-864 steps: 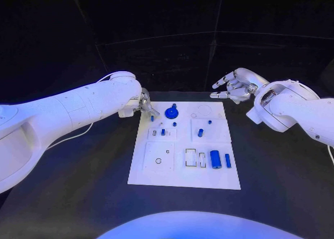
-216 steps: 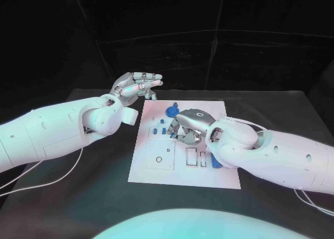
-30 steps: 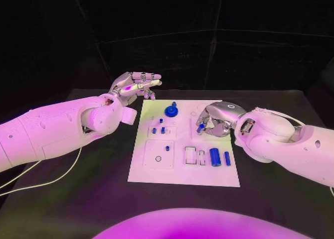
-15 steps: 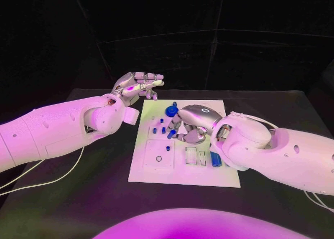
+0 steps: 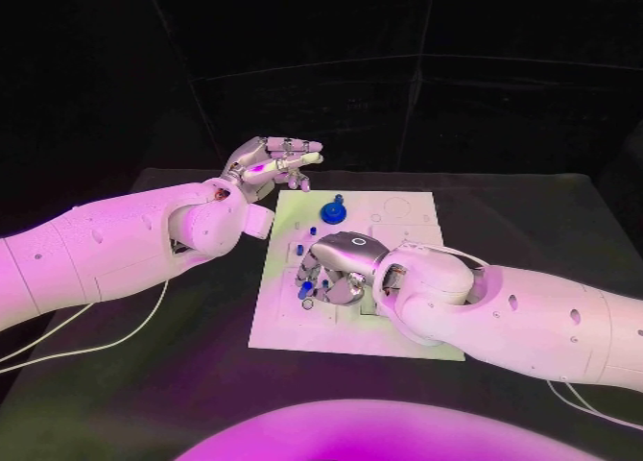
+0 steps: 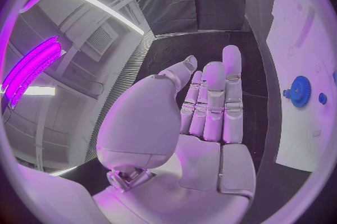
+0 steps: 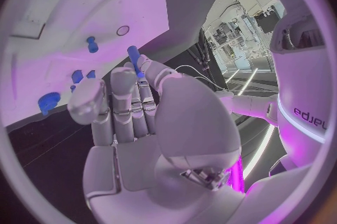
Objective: Assemble the parts on the task board
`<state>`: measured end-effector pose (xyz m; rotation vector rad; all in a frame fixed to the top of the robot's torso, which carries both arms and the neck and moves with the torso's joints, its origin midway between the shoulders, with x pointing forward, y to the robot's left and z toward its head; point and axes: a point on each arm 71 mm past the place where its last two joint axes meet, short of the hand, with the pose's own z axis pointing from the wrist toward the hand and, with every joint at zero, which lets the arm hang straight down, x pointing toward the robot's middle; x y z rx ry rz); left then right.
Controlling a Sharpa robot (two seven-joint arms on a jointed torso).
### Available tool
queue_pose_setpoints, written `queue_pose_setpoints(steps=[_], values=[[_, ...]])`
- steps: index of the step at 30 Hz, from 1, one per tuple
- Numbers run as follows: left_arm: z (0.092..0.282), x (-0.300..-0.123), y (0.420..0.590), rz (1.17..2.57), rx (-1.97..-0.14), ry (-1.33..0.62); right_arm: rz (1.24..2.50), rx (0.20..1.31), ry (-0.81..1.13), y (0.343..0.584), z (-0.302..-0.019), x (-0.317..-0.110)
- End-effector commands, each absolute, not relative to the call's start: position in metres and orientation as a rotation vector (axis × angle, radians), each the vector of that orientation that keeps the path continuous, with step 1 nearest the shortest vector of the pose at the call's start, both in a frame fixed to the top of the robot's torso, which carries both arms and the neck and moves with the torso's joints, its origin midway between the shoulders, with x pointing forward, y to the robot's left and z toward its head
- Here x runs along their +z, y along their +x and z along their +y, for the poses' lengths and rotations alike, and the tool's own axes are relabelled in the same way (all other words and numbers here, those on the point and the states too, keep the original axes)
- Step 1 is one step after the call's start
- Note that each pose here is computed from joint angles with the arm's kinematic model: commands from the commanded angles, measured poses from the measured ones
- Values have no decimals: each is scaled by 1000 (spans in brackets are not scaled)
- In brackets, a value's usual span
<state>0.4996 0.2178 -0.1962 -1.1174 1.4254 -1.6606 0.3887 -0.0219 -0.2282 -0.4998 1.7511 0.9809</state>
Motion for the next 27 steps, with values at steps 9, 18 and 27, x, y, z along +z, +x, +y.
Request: queue_pose_setpoints(steps=[9,18,27], values=[[215,-195,500,1423,-1682,-1112,1798,935,-587,391,-18,-240],[215,-195,500,1423,-1681,-1113,1813,908,-597,394,-20,-243],[216,-195,500,1423,-1680,-1113,1823,903,-605,394,-18,-245]])
